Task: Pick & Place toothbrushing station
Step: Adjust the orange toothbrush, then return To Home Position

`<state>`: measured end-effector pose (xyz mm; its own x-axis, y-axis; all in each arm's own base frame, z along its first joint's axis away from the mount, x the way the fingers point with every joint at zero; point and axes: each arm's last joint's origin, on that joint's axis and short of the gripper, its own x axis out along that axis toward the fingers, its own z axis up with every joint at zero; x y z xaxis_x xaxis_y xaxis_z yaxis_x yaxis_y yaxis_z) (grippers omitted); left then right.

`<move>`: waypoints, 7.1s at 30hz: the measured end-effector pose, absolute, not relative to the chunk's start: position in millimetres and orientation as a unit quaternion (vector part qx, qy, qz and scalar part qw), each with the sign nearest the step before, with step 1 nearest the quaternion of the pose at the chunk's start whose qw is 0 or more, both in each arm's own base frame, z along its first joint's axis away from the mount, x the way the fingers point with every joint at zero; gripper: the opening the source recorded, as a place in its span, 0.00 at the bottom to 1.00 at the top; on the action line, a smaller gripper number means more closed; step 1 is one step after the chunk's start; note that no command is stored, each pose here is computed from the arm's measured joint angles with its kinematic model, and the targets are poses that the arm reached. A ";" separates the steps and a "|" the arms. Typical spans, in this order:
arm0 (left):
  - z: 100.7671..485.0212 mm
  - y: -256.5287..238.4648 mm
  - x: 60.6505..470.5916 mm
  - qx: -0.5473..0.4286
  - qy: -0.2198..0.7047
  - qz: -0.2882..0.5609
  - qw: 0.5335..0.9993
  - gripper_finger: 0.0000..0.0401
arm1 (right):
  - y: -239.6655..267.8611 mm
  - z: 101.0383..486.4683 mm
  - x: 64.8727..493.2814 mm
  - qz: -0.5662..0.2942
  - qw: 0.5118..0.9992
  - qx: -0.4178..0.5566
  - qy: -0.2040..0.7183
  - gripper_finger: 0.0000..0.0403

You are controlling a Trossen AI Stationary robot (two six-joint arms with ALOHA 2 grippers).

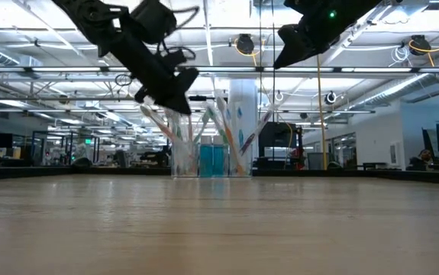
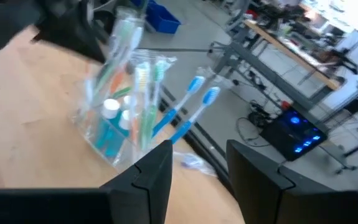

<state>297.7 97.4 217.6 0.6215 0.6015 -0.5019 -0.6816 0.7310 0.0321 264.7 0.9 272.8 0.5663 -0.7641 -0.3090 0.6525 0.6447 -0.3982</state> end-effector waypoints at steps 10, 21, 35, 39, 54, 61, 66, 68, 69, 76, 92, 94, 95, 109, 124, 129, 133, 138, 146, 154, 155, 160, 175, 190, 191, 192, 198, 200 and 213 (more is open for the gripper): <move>242.3 79.4 281.3 -0.128 0.232 0.341 0.902 0.21 | 1.5 272.3 265.4 -0.386 0.884 -0.118 0.236 0.36; 277.9 71.4 231.0 -0.162 0.221 0.401 0.874 0.34 | 1.4 271.9 265.2 -0.386 0.883 -0.119 0.237 0.34; 262.4 74.0 204.4 -0.170 0.257 0.557 0.772 0.40 | 1.4 272.0 265.2 -0.386 0.883 -0.119 0.237 0.34; 260.8 83.8 206.1 -0.185 0.247 0.566 0.764 0.40 | 1.5 272.0 265.3 -0.386 0.884 -0.118 0.237 0.33; 246.0 122.2 230.5 -0.203 0.239 0.529 0.788 0.37 | 1.5 272.1 265.3 -0.386 0.884 -0.118 0.236 0.33; 250.1 122.7 236.4 -0.210 0.229 0.483 0.819 0.21 | 1.5 272.1 265.3 -0.386 0.884 -0.118 0.236 0.32; 250.0 121.3 237.3 -0.181 0.248 0.467 0.829 0.14 | 1.4 272.1 265.3 -0.386 0.884 -0.118 0.236 0.32; 250.2 119.9 238.6 -0.181 0.252 0.452 0.837 0.11 | 1.4 272.2 265.3 -0.386 0.884 -0.118 0.236 0.32; 250.9 118.9 240.0 -0.179 0.251 0.442 0.842 0.10 | 1.5 272.2 265.3 -0.386 0.884 -0.118 0.236 0.32; 253.7 115.6 254.0 -0.149 0.229 0.395 0.877 0.02 | 1.5 272.2 265.3 -0.386 0.884 -0.118 0.236 0.32; 210.3 117.2 280.1 -0.145 0.296 0.373 0.867 0.02 | 1.4 272.2 265.3 -0.386 0.884 -0.120 0.237 0.32; 213.9 113.0 279.7 -0.143 0.295 0.361 0.873 0.05 | 1.4 272.2 265.3 -0.386 0.884 -0.120 0.237 0.32; 216.5 110.0 280.0 -0.143 0.292 0.349 0.879 0.06 | 1.4 272.2 265.3 -0.386 0.884 -0.120 0.237 0.32; 227.8 105.8 284.6 -0.160 0.217 0.399 0.876 0.32 | 1.5 272.2 265.3 -0.386 0.884 -0.118 0.236 0.32; 205.3 116.2 300.1 -0.177 0.214 0.390 0.878 0.09 | 1.4 272.2 265.3 -0.385 0.883 -0.124 0.239 0.32; 204.3 113.9 300.2 -0.172 0.222 0.386 0.878 0.03 | 1.4 272.2 265.3 -0.384 0.883 -0.126 0.239 0.32; 201.6 109.8 299.6 -0.167 0.242 0.382 0.876 0.01 | 1.4 272.2 265.3 -0.384 0.883 -0.126 0.239 0.32; 198.1 108.6 297.5 -0.166 0.266 0.374 0.873 0.02 | 1.5 272.2 265.4 -0.384 0.883 -0.126 0.239 0.32; 198.5 108.4 298.0 -0.133 0.279 0.360 0.880 0.07 | 1.4 272.2 265.4 -0.384 0.883 -0.126 0.239 0.32; 196.0 104.1 294.0 -0.121 0.312 0.354 0.873 0.26 | 1.5 272.2 265.4 -0.384 0.883 -0.126 0.239 0.32; 197.5 101.8 290.9 -0.117 0.326 0.346 0.872 0.28 | 2.2 272.4 265.2 -0.383 0.883 -0.127 0.239 0.32; 214.3 88.4 269.6 -0.104 0.371 0.330 0.861 0.35 | 8.8 279.0 258.2 -0.370 0.890 -0.130 0.233 0.24; 308.1 35.2 171.5 -0.045 0.268 0.277 0.922 0.33 | 66.9 288.2 196.0 -0.146 0.953 -0.065 0.258 0.00; 245.0 0.9 112.8 0.073 0.065 0.114 0.989 0.32 | 66.5 247.0 140.7 0.076 0.994 -0.043 0.071 0.01; 240.0 0.3 112.2 0.080 0.051 0.107 0.990 0.32 | 64.3 243.4 136.5 0.078 0.994 -0.045 0.058 0.01; 236.1 -0.1 111.6 0.083 0.038 0.103 0.991 0.32 | 62.1 239.1 132.0 0.084 0.994 -0.049 0.050 0.00; 221.4 0.2 104.9 0.082 0.014 0.102 0.991 0.32 | 48.4 214.0 106.9 0.086 0.996 -0.038 0.005 0.00; 220.1 0.3 101.4 0.079 0.006 0.099 0.992 0.32 | 44.4 207.6 99.8 0.085 0.996 -0.032 -0.017 0.00; 183.2 0.3 94.7 0.076 -0.055 0.095 0.991 0.32 | 41.4 180.6 83.6 0.178 0.984 -0.026 -0.010 0.00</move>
